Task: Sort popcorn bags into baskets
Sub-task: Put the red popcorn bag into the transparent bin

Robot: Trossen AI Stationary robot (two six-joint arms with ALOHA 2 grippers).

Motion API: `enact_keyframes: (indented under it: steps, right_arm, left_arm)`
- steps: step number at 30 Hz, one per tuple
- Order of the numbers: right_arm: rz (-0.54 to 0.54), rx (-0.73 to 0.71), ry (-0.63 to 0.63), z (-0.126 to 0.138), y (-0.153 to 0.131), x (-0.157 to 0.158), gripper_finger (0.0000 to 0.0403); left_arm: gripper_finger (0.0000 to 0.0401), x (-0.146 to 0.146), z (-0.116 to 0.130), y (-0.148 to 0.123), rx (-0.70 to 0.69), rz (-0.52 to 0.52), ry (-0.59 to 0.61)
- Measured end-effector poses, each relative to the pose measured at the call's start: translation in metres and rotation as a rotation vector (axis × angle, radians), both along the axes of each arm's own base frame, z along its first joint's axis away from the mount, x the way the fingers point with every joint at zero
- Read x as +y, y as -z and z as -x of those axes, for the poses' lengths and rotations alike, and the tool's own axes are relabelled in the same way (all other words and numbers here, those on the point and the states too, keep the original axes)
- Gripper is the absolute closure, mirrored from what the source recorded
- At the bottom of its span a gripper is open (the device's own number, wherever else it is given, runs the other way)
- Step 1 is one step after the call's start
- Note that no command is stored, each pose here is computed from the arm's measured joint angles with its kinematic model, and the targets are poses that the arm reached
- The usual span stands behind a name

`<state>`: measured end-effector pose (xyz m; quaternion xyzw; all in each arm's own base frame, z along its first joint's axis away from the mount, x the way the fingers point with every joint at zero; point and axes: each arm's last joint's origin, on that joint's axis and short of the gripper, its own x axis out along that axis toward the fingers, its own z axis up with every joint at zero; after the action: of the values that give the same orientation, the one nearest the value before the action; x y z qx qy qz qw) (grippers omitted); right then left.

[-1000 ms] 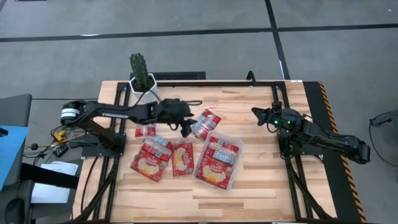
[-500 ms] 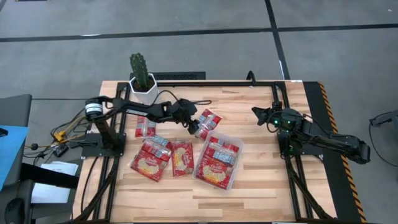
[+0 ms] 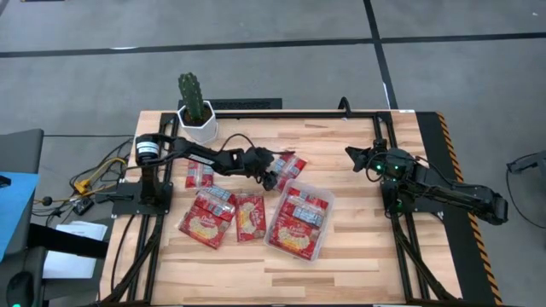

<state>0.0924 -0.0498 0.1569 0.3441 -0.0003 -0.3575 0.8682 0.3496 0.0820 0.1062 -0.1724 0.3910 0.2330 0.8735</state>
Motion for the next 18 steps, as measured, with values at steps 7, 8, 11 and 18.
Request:
enact_keyframes:
  steps: [7,8,11,18]
  right_arm:
    - [0.0,0.0,0.0,0.0,0.0,0.0,0.0285]
    - [0.0,0.0,0.0,0.0,0.0,0.0,0.0285]
    - [0.0,0.0,0.0,0.0,0.0,0.0,0.0285]
    - [-0.001,0.0,-0.001,0.0,0.0,0.0,0.0285]
  left_arm:
    - [0.0329,0.002,0.006,0.003,0.053,0.044,0.008]
    - [0.0357,0.003,0.006,0.003,0.052,0.053,0.013]
    - [0.0389,0.007,0.007,0.004,0.041,0.086,-0.021]
    - [0.04,0.012,0.013,-0.017,-0.016,0.101,-0.069]
